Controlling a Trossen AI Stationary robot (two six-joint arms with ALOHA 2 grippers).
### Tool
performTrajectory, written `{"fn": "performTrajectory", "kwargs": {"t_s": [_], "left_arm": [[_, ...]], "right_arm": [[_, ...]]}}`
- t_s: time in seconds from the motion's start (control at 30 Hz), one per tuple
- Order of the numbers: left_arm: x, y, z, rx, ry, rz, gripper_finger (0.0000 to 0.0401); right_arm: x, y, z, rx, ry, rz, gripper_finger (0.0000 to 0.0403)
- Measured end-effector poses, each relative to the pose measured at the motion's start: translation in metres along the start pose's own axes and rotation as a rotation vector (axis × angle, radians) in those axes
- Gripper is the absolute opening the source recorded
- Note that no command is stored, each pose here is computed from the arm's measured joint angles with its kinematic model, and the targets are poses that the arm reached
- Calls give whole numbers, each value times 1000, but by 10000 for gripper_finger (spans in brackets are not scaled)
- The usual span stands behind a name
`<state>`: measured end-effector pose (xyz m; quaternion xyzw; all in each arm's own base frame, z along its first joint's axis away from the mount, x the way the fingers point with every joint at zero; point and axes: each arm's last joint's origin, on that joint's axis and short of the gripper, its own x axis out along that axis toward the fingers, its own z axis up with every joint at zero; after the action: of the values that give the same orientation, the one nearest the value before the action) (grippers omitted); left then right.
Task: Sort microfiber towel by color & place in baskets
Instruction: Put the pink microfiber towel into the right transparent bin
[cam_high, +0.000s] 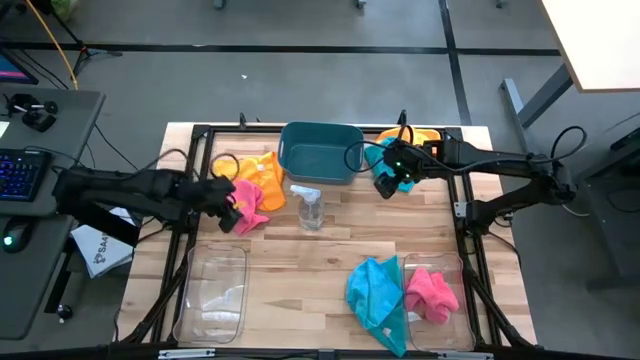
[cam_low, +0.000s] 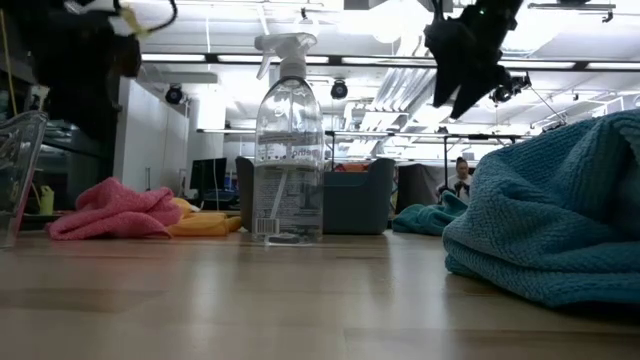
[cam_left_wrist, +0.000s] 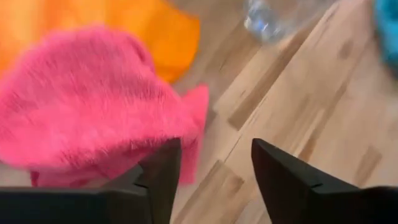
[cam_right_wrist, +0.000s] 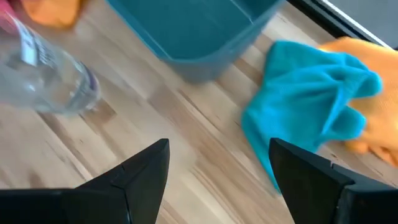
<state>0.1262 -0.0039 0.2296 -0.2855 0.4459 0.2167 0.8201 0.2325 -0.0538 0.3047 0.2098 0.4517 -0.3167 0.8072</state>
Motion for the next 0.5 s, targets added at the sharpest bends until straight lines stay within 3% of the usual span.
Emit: {"fn": "performTrajectory", "kwargs": {"t_s": [0.17,0.33,0.5], "left_arm": [[15,-10,5,83,-7,53,202],[28,-17,8,391,24,96,202],[41,-23,7,507,77,118,202]], "right_arm": [[0,-3,-3,-47,19,-47,271],[0,-5,-6,-107,48,-76,271],[0,-8,-8,-124,75,-96,271]]}}
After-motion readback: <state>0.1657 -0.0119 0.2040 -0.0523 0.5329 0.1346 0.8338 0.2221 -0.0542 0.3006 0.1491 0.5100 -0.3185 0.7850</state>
